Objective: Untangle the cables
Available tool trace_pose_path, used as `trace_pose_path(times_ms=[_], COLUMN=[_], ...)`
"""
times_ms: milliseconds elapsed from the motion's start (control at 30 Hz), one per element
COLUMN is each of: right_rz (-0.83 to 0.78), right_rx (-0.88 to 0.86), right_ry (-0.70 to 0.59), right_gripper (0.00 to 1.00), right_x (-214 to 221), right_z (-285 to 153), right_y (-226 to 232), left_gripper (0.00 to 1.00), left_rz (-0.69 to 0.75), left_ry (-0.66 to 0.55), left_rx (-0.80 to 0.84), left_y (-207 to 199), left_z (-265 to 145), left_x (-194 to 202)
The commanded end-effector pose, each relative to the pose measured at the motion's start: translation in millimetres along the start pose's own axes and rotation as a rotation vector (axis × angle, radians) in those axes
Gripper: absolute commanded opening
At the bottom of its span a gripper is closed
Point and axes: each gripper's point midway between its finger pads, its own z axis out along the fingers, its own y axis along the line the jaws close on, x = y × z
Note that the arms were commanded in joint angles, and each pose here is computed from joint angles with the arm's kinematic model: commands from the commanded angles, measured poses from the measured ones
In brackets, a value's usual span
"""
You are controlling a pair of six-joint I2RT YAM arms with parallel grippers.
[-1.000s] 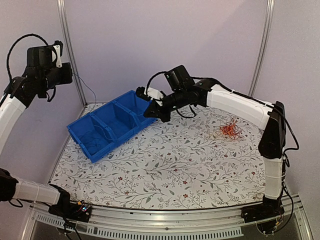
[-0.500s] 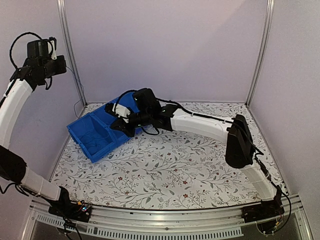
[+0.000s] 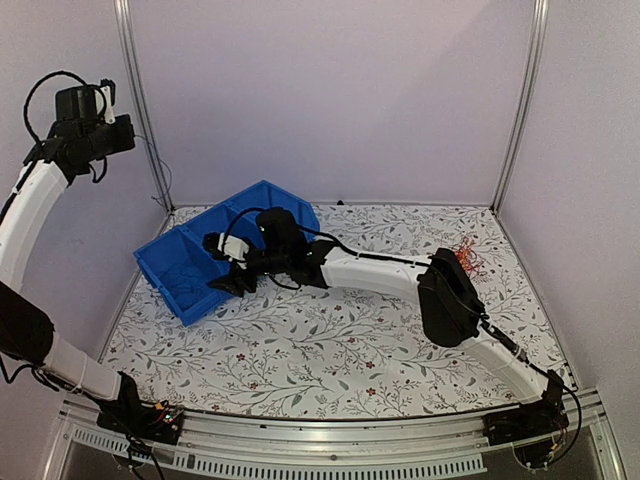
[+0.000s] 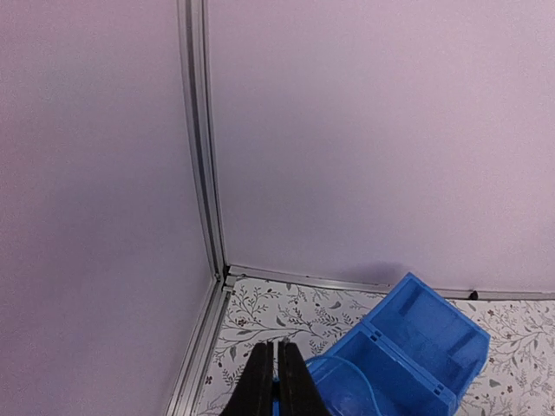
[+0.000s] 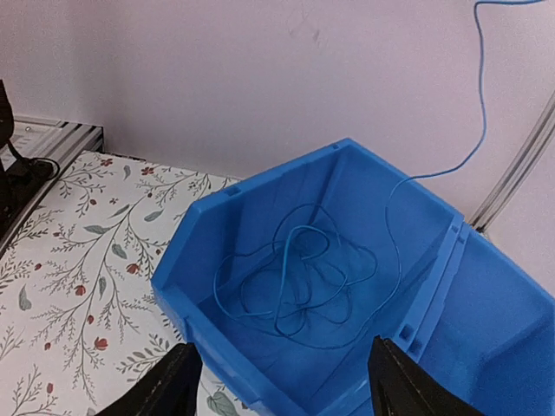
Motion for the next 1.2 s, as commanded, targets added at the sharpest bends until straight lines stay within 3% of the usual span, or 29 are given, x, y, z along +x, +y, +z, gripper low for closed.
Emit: trace_pose_path(times_ms=[0, 133, 267, 433, 667, 833, 967, 1167], right_rz=[-0.054, 0.003, 0.071, 0.175, 0.328, 0.509, 0.56, 0.547], right_rx=[-0.038, -0.063, -0.074, -0.032, 0.23, 0.358, 0.434, 0.496], right_ry=[0.124, 0.198, 0.239, 0.321, 0.418, 0.459, 0.438, 0.387], right_gripper=[0.76, 0.9, 0.96, 0.99, 0.99, 0.99, 0.99, 0.99], right_x=[3.0, -3.8, -15.2, 15.4, 68.3, 111.4, 127.1, 129.7], right_z=[-28.4, -79.6, -135.5, -208.9, -343.1, -432.1, -467.4, -477.6], right_y=[14.0, 6.5, 1.9, -9.4, -57.9, -51.6, -34.8, -21.8], left_gripper=[0.0, 0.0, 0.0, 0.0, 0.0, 0.0, 0.0, 0.0], left_rz=[-0.006, 0.002, 0.003, -0.012, -0.05, -0.1, -0.12, -0.135], left_ry=[0.009, 0.003, -0.021, 0.042, 0.177, 0.332, 0.409, 0.541], left_rx=[-0.008, -0.043, -0.048, 0.006, 0.051, 0.05, 0.036, 0.083], left_y=[8.2, 16.6, 18.9, 10.7, 6.0, 5.4, 7.4, -5.8], left_z=[2.5, 1.2, -3.1, -0.5, -0.8, 7.9, 11.9, 24.6], left_x=[13.3, 13.8, 5.6, 30.4, 105.0, 171.4, 215.1, 268.4])
